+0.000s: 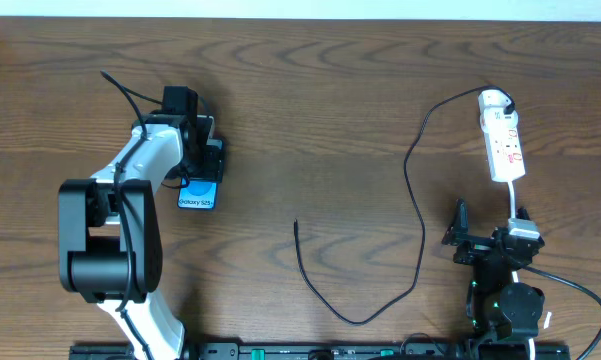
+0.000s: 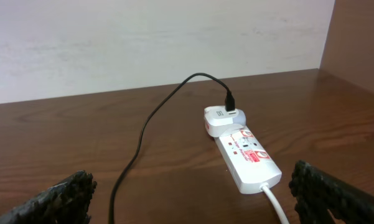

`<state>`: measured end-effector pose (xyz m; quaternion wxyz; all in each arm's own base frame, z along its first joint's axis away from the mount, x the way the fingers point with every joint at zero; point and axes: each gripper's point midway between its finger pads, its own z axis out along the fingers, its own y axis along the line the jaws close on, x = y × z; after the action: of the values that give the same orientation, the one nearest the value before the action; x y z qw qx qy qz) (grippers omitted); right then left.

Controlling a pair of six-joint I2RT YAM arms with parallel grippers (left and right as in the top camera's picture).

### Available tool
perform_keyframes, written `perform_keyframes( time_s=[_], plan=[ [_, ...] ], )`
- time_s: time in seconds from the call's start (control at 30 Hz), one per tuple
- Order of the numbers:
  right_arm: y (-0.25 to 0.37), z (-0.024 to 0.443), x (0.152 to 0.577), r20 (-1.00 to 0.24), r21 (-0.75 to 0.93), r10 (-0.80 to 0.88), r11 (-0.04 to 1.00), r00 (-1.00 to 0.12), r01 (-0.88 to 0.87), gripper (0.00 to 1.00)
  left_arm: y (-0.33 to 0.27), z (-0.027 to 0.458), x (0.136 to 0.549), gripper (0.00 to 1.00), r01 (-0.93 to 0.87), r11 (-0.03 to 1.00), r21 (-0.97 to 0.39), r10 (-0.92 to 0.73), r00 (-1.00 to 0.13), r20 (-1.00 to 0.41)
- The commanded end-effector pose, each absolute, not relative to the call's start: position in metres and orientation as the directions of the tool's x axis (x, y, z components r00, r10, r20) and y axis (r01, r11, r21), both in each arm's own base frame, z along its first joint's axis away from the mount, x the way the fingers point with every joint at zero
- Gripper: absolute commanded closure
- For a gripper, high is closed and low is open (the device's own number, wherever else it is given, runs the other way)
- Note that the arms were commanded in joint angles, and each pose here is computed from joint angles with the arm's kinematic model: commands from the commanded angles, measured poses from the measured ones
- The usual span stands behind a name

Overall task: Plug charger to phone and switch on socket
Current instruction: 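Close the left gripper on the phone's bottom edge, then lift the phone with the left gripper and tilt it upright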

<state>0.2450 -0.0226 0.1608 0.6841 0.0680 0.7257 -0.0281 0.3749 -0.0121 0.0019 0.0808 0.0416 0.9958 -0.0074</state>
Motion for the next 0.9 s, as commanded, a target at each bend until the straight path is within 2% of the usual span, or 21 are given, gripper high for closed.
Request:
perform_keyframes(
  time_s=[0.0, 0.23, 0.37, 0.47, 0.63, 0.73, 0.87],
  plan=[
    [-0.022, 0.16, 0.245, -0.996, 0.065, 0.073, 0.989, -0.052, 0.136, 0.01, -0.012, 0.034, 0.382, 0.93, 0.09, 0.996, 0.004, 0.088, -0.967, -0.239],
    [-0.022, 0.16, 0.245, -0.996, 0.065, 0.073, 0.989, -0.052, 0.136, 0.01, -0.014, 0.045, 0.381, 0.93, 0.091, 0.996, -0.005, 0.087, -0.962, -0.259],
    [-0.022, 0.16, 0.245, -0.996, 0.065, 0.072, 0.989, -0.051, 0.136, 0.01, -0.041, 0.048, 0.38, 0.93, 0.128, 0.979, -0.16, 0.082, -0.96, -0.268],
    [-0.022, 0.16, 0.245, -0.996, 0.065, 0.072, 0.989, -0.051, 0.136, 0.01, -0.07, 0.057, 0.38, 0.92, 0.159, 0.932, -0.326, 0.063, -0.956, -0.286],
    [-0.022, 0.16, 0.245, -0.996, 0.065, 0.072, 0.989, -0.052, 0.136, 0.01, -0.117, 0.089, 0.392, 0.93, 0.154, 0.775, -0.613, -0.055, -0.95, -0.308],
    [-0.022, 0.16, 0.245, -0.996, 0.065, 0.073, 0.989, -0.052, 0.136, 0.01, -0.135, 0.112, 0.405, 0.93, 0.081, 0.66, -0.747, -0.179, -0.949, -0.261],
    [-0.022, 0.16, 0.245, -0.996, 0.065, 0.073, 0.989, -0.052, 0.136, 0.01, -0.138, 0.125, 0.422, 0.93, -0.08, 0.572, -0.816, -0.34, -0.929, -0.147]
  ],
)
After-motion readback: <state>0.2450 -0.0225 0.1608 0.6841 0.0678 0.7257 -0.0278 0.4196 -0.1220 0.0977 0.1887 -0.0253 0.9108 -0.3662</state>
